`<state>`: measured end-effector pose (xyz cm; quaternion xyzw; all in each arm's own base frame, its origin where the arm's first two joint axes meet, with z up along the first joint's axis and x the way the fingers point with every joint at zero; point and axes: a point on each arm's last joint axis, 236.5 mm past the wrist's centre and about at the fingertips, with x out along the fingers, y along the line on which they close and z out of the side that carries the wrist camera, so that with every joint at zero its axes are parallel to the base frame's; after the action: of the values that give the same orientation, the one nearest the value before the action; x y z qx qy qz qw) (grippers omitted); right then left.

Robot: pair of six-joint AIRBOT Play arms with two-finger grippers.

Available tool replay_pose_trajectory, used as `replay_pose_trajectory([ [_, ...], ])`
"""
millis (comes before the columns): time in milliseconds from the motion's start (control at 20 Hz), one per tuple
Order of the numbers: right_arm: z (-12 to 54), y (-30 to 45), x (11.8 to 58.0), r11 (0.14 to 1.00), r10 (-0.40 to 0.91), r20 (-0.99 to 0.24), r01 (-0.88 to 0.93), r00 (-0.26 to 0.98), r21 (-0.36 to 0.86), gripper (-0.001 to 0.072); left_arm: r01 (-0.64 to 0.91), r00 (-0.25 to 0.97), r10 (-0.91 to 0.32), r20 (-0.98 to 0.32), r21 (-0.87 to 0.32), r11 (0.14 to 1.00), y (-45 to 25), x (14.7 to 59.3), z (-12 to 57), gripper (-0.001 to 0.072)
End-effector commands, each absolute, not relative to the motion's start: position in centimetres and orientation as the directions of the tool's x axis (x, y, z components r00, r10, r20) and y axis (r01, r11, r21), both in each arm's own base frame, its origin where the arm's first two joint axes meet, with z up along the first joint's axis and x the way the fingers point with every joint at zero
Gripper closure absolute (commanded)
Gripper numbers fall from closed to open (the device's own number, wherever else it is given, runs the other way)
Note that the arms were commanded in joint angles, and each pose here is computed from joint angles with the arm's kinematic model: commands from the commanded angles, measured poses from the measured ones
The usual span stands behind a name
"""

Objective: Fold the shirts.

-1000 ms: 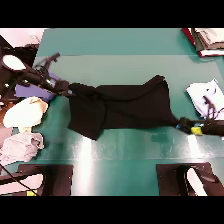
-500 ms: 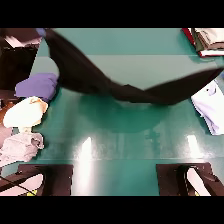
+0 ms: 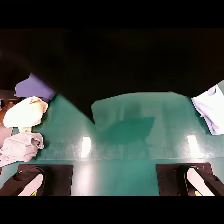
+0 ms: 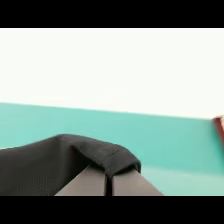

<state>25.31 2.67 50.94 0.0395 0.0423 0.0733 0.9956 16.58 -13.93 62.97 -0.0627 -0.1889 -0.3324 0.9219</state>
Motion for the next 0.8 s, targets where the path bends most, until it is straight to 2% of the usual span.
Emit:
replay_pose_trajectory([
  [0,52.0,0.6,23.0,0.999,0.013,-0.015,-0.013,1.0,0.044,0.0702,0.525,0.73,-0.483,0.483,0.055,0.849,-11.4,13.3,65.1,0.0682],
  [150,48.5,-1.1,24.4,0.997,-0.027,-0.13,0.037,0.991,0.074,0.0702,0.489,0.852,-0.458,0.256,-0.072,0.869,-10.8,20.9,58.5,0.0682],
  [300,43.6,-2.1,27.8,0.992,0.015,-0.366,0.032,0.931,0.124,0.0701,0.455,0.868,-0.483,-0.115,-0.203,0.867,-11.5,30.0,46.8,0.0682],
  [400,38.9,-3.2,30.8,0.982,0.062,-0.536,0.044,0.842,0.182,0.0702,0.424,0.781,-0.505,-0.367,-0.282,0.861,-12.2,34.3,38.1,0.0682],
  [500,32.4,-4.4,33.5,0.961,0.119,-0.703,0.096,0.701,0.258,0.0701,0.374,0.659,-0.511,-0.552,-0.35,0.859,-12.4,37.8,30.3,0.0682],
  [650,21.2,-5.7,36.2,0.92,0.231,-0.872,0.194,0.432,0.34,0.0701,0.303,0.523,-0.513,-0.681,-0.413,0.859,-12.5,42.3,22.0,0.0681],
  [750,15.6,-6.6,38.6,0.901,0.263,-0.893,0.238,0.365,0.363,0.0701,0.253,0.497,-0.504,-0.706,-0.438,0.863,-12.4,45.7,17.8,0.0681],
])
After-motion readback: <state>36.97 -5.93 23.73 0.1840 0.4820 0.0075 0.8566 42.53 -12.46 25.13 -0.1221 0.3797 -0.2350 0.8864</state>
